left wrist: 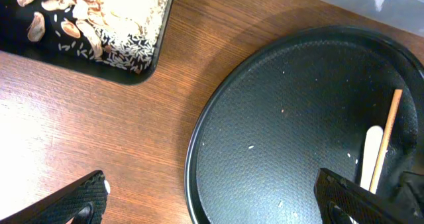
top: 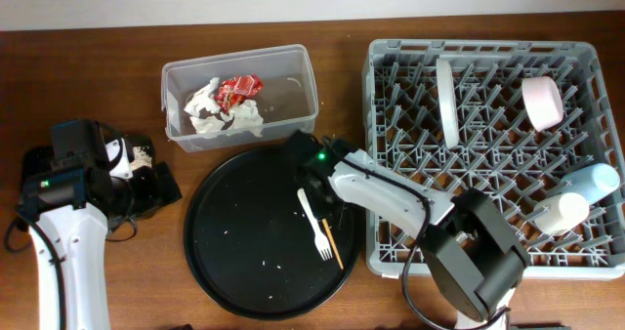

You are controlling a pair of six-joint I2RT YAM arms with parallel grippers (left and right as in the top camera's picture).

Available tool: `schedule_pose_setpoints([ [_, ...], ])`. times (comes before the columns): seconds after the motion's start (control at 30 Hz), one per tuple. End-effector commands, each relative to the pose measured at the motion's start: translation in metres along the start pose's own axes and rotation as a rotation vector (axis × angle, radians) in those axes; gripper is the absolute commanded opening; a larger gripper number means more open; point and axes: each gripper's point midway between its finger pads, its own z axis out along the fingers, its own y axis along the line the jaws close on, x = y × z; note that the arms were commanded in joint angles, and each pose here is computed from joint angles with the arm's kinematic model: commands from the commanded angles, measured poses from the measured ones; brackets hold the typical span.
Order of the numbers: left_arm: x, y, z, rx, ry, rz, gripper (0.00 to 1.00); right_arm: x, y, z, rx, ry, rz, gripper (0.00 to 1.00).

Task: Sort waste into correct bins and load items into the dishwasher rack
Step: 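Reach the right gripper to the wooden chopstick and grasp it, then carry the chopstick with the right gripper and place it in the rack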

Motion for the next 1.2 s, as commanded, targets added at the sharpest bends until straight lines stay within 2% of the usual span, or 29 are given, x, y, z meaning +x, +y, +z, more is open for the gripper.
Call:
schedule_pose_setpoints([
  [0.0,-0.004,-0.001,-0.006,0.007,-0.026,-0.01,0.99,-0.002,0.015,-0.012,-0.091,0.002,-0.015,0.55],
  [0.23,-0.003,-0.001,-0.006,0.006,-0.022,-0.01,0.99,0.021,0.021,0.014,-0.127,0.058,-0.021,0.55],
  [0.4,-0.003,-0.001,-0.006,0.006,-0.021,-0.01,0.99,0.026,0.029,0.025,-0.124,0.033,-0.048,0.54],
  [0.57,-0.003,-0.001,-0.006,0.006,-0.022,-0.01,0.99,0.02,0.024,0.026,-0.092,0.005,-0.043,0.24],
  [0.77,-0.003,-0.001,-0.006,0.006,-0.022,-0.01,0.99,0.021,0.026,0.026,-0.104,0.011,-0.044,0.06],
  [0.87,-0.003,-0.001,-0.006,0.006,-0.022,-0.01,0.99,0.021,0.028,0.023,-0.113,0.013,-0.044,0.04],
  [0.93,-0.003,-0.001,-0.006,0.006,-0.022,-0.01,0.99,0.013,0.028,0.003,-0.125,-0.014,-0.039,0.04],
  [1.03,-0.003,-0.001,-0.006,0.006,-0.022,-0.01,0.99,-0.014,0.024,-0.068,-0.165,-0.168,-0.026,0.04],
  [1.1,-0.003,-0.001,-0.006,0.006,-0.023,-0.01,0.99,-0.024,0.002,-0.119,-0.168,-0.285,0.006,0.04],
  [1.17,-0.003,-0.001,-0.006,0.006,-0.022,-0.01,0.99,-0.027,-0.029,-0.14,-0.168,-0.333,0.079,0.04],
])
